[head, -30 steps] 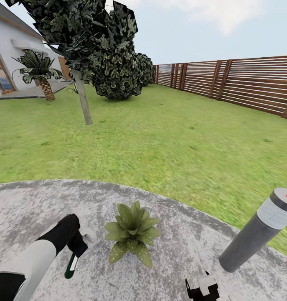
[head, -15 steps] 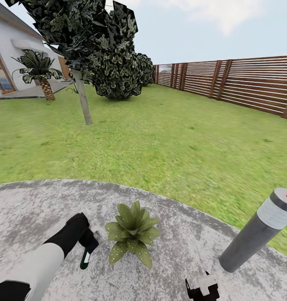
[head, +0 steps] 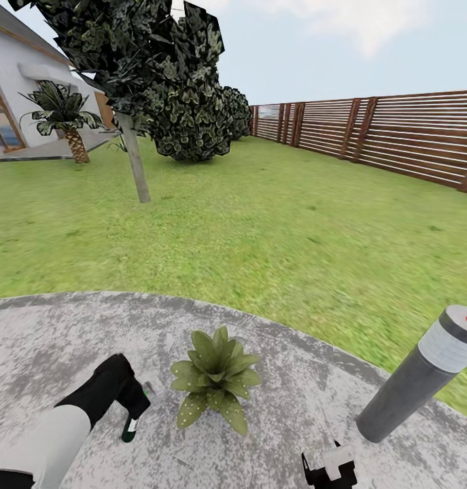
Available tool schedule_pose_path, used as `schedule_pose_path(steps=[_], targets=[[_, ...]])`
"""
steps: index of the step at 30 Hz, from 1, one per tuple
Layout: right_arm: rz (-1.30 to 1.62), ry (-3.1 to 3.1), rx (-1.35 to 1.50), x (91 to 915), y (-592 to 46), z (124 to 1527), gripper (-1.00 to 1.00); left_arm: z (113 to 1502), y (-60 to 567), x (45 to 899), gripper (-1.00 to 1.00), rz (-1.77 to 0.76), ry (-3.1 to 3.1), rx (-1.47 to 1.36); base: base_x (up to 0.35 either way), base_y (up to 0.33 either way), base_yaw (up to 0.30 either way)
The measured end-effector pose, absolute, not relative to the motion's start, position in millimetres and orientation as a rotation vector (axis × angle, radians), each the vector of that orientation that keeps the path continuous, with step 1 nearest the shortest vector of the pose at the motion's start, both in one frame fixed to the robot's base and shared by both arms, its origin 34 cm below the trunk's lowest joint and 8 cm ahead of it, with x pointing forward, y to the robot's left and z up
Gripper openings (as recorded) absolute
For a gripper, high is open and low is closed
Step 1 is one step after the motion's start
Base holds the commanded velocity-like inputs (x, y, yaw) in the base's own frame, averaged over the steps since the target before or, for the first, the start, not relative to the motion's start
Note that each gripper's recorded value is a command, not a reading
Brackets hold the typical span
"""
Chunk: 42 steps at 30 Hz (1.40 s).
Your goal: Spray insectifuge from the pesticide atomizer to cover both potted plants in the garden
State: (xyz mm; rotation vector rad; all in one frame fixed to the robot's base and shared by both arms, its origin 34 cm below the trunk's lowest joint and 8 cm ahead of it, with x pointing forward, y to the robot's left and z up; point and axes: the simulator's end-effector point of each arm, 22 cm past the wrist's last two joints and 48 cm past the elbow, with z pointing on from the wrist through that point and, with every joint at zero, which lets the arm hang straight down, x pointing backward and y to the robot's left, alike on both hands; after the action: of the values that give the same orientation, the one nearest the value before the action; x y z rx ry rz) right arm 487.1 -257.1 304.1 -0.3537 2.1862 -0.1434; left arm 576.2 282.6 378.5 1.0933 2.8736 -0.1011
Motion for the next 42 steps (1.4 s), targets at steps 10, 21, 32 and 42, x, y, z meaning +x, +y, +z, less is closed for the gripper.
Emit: schedule_pose_path(steps=[10,21,32,42], targets=[[-0.143,2.186,-0.354,487,-257,304,1.0,381,290,579,-1.0,-0.082,2.88,1.086,0.0,0.0,0.0],[-0.144,2.186,-0.353,487,-257,304,1.0,379,297,576,-1.0,-0.132,2.893,1.007,0.0,0.0,0.0],[-0.157,2.163,-0.344,496,-262,310,1.0,416,252,619,-1.0,-0.2,2.821,1.033,0.0,0.0,0.0],[-0.168,2.119,-0.343,513,-265,321,1.0,492,182,627,-1.0,-0.414,2.802,1.405,0.0,0.0,0.0]])
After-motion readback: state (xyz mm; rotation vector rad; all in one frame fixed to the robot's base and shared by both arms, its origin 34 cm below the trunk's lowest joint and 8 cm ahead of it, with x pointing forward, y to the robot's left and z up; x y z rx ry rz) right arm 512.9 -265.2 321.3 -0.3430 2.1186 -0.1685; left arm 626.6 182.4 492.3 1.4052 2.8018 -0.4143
